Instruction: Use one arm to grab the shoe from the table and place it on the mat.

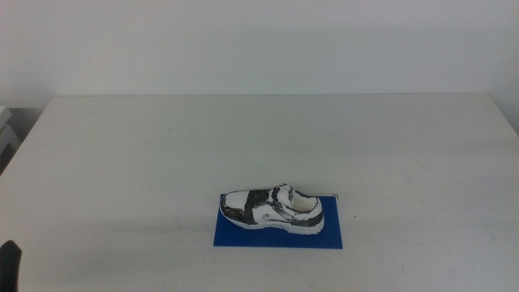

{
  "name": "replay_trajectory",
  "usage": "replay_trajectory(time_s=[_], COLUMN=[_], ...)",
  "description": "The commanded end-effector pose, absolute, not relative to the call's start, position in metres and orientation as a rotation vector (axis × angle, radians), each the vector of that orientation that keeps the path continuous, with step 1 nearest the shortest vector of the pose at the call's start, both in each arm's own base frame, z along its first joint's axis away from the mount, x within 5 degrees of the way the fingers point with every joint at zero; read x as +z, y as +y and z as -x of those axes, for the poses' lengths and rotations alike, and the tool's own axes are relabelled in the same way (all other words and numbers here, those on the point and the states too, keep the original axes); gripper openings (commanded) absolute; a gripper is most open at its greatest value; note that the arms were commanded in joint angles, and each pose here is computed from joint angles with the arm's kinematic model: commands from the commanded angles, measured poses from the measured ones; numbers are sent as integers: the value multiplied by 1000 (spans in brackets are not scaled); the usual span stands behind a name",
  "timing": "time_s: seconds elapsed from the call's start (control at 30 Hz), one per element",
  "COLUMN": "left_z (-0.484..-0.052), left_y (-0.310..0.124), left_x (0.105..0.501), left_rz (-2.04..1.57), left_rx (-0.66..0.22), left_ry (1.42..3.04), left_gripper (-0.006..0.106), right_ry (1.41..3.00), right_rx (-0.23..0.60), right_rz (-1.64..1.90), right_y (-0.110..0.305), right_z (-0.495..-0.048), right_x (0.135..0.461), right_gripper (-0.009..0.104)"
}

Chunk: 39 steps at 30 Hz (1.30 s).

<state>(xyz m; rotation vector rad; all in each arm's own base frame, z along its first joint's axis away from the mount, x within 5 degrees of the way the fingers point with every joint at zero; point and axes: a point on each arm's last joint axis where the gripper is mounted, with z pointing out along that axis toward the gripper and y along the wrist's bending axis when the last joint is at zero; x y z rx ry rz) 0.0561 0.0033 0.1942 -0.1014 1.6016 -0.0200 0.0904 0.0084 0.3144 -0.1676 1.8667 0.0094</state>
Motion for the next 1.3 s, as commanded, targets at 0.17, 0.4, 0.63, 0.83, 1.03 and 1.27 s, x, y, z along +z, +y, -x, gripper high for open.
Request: replay_trajectory(time_s=[0.17, 0.4, 0.63, 0.83, 1.03, 1.27], left_z=[-56, -56, -56, -56, -56, -56], left_y=[2, 2, 2, 2, 2, 2], left_x=[200, 200, 200, 200, 200, 200], left_rz=[91, 91, 91, 91, 91, 91], left_rx=[-36, -36, -36, -36, -36, -36], left_ry=[1523, 1524, 1527, 1528, 1528, 1528], left_gripper=[94, 94, 94, 94, 94, 94], right_ry=[1717, 1596, 1679, 1701, 1635, 1541], right_rx=[-79, -144, -141, -215, -246, -252], right_rz=[177, 193, 203, 246, 255, 242], right_y=[5, 3, 2, 0, -1, 0], right_z=[-58, -35, -44, -50, -54, -55], right_x=[279, 256, 225, 202, 194, 197], right_gripper=[78, 78, 78, 78, 78, 78])
